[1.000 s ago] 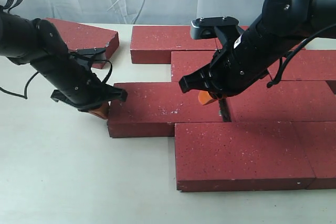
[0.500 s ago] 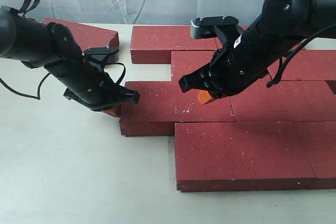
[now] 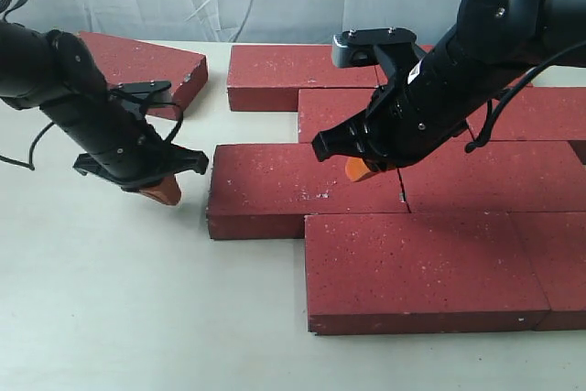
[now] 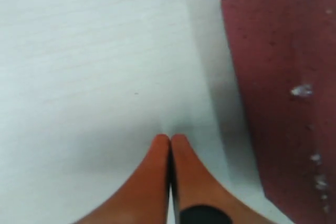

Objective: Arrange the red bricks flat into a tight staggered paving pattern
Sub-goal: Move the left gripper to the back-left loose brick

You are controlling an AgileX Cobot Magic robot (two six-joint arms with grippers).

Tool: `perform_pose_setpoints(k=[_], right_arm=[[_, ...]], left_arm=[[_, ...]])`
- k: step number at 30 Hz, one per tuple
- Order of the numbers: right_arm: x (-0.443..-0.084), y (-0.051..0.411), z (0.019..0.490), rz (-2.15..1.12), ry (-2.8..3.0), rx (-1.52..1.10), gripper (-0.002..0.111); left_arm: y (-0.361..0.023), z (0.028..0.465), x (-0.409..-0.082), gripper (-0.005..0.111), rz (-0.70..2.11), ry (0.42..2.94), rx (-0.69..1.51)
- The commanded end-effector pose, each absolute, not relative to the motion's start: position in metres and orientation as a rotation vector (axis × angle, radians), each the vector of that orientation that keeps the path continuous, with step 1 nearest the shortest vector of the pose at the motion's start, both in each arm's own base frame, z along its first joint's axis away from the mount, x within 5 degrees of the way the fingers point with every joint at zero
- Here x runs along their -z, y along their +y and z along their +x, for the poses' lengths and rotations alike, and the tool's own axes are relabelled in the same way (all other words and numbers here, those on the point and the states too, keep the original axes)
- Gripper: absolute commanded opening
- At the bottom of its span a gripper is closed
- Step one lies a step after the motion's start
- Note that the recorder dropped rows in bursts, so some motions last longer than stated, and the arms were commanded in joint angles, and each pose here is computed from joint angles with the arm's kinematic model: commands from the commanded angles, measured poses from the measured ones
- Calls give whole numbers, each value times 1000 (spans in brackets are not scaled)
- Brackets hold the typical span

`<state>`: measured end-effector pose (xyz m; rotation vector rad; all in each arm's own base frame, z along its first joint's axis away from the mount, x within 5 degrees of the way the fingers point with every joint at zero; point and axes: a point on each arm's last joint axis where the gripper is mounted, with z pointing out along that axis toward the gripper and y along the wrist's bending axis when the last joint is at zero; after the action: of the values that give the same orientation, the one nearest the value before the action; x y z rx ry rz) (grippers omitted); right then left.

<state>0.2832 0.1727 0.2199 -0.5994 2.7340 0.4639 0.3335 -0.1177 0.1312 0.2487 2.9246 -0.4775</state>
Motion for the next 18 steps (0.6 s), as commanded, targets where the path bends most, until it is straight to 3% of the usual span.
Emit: perform_pose_setpoints(k=[1, 18], right_arm=[[-220, 173, 283, -614, 2728, -455, -1], [-220, 173, 283, -612, 2728, -458, -1]], left_arm=[[-95, 338, -136, 0, 162, 2932, 471], [-56, 377, -203, 0, 89, 2526, 285]])
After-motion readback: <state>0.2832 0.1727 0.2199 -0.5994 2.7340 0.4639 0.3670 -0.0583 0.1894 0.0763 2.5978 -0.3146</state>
